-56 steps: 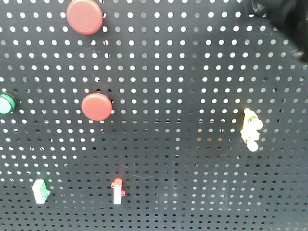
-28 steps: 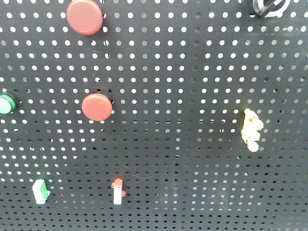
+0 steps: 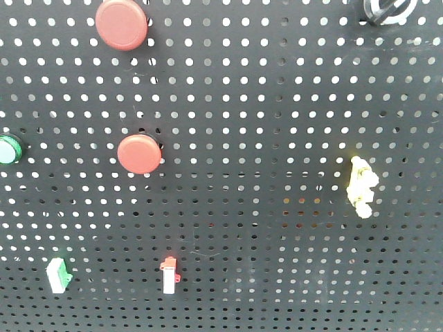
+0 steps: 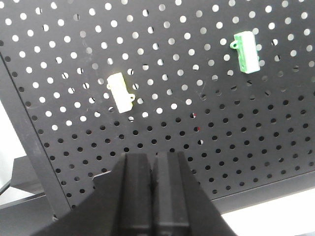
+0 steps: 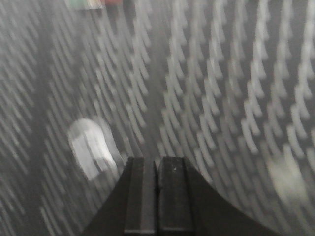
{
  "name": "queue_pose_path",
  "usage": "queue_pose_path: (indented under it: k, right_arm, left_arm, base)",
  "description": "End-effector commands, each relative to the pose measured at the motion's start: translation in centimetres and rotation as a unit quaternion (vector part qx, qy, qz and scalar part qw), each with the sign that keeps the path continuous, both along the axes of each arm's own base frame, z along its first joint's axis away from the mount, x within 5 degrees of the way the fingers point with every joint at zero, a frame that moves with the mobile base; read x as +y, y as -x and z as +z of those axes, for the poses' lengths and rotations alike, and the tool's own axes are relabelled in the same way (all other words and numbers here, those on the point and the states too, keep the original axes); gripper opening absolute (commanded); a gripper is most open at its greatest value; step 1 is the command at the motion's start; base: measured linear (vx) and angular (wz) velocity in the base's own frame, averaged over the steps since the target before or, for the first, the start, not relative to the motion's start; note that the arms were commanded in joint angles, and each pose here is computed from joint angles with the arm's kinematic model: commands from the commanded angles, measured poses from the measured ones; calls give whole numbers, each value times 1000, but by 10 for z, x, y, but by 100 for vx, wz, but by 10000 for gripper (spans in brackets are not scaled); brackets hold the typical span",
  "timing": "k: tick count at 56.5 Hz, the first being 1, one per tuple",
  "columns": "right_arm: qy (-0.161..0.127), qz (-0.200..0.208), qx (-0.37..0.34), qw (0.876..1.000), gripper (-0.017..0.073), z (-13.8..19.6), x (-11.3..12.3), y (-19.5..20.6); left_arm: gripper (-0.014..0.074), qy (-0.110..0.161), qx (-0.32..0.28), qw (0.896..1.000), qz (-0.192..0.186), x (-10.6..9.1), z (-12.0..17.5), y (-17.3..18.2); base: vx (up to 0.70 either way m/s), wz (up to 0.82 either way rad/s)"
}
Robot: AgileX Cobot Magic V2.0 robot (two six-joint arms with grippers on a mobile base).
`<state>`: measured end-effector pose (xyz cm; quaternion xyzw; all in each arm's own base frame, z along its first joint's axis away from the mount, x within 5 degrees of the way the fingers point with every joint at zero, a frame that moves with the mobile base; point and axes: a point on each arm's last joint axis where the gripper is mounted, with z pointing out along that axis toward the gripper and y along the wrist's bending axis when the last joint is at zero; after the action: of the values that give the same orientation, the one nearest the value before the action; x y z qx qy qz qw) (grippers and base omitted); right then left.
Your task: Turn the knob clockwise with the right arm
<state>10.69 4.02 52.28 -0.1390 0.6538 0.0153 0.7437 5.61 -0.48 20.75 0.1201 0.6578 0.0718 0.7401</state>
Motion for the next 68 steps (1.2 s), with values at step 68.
queue_pose_path:
  k: [68]
  right_arm:
    - [-56,186,177,965,-8,-133,18,28]
  left_arm:
    - [-6,7,-30,1000,-6,-1,-3,1]
  base:
    - [0,0]
